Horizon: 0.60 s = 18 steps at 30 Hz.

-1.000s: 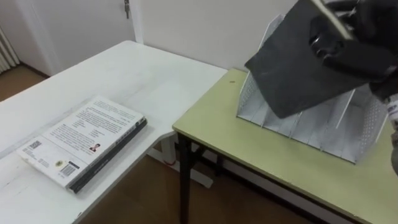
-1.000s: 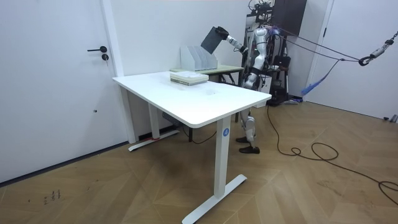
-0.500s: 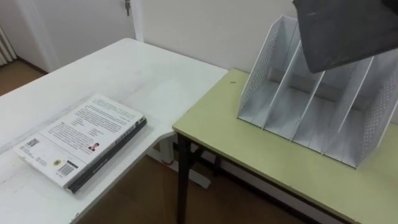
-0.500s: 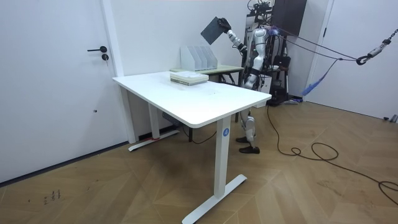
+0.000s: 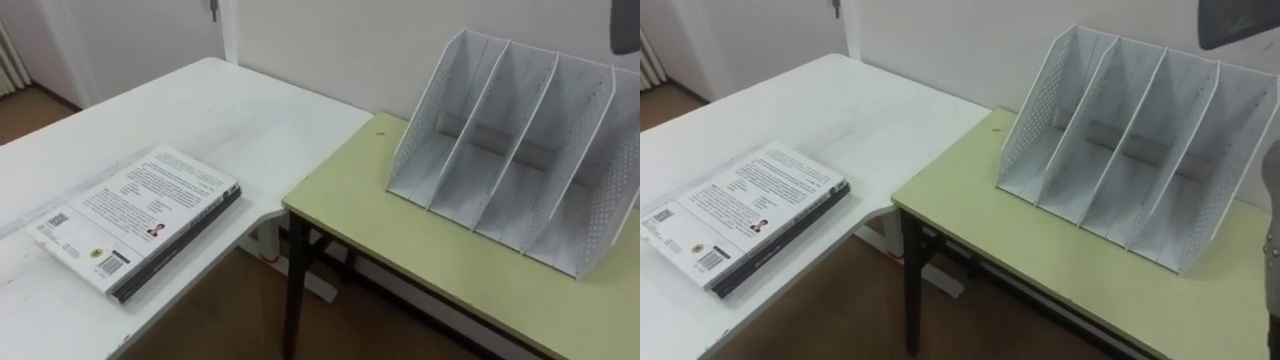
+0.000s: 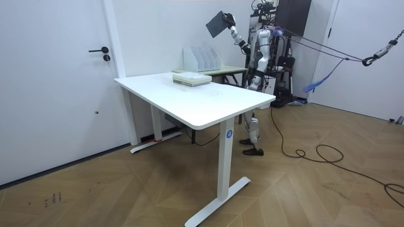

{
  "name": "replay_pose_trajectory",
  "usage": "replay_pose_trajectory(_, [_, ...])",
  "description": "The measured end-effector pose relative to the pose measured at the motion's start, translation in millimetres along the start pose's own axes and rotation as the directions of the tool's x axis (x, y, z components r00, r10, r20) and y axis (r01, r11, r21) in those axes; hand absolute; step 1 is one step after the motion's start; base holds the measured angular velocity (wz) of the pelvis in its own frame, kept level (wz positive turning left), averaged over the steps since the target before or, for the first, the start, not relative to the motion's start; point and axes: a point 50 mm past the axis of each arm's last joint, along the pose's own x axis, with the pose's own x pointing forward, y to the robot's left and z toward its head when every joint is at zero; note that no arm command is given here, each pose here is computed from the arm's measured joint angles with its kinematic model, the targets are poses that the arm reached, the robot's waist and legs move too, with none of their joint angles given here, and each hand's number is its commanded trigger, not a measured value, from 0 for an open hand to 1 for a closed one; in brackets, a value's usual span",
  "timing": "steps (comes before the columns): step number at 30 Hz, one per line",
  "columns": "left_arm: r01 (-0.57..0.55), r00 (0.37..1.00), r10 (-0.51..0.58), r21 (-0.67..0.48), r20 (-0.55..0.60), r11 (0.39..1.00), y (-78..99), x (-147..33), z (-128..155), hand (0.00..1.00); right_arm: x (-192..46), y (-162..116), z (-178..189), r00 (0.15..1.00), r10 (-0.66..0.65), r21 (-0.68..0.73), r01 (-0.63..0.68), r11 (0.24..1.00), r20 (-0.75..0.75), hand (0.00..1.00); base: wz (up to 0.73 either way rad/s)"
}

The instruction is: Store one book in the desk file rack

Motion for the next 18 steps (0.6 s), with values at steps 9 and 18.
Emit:
replay_pose_trajectory(9, [-0.016, 1.0, 0.016, -0.002, 0.004, 1.0, 1.2, 0.2, 1.5, 0.0, 1.2, -7.2, -20.8, 0.997, -0.036, -0.07, 0.031, 0.997, -0.072, 1.0, 0.0])
replay_pose_trajectory(18, [-0.029, 1.0, 0.029, -0.003, -0.001, 1.0, 3.3, -0.7, 1.6, 0.0, 2.2, -10.6, -25.6, 0.995, -0.057, -0.095, 0.049, 0.994, -0.085, 1.0, 0.0])
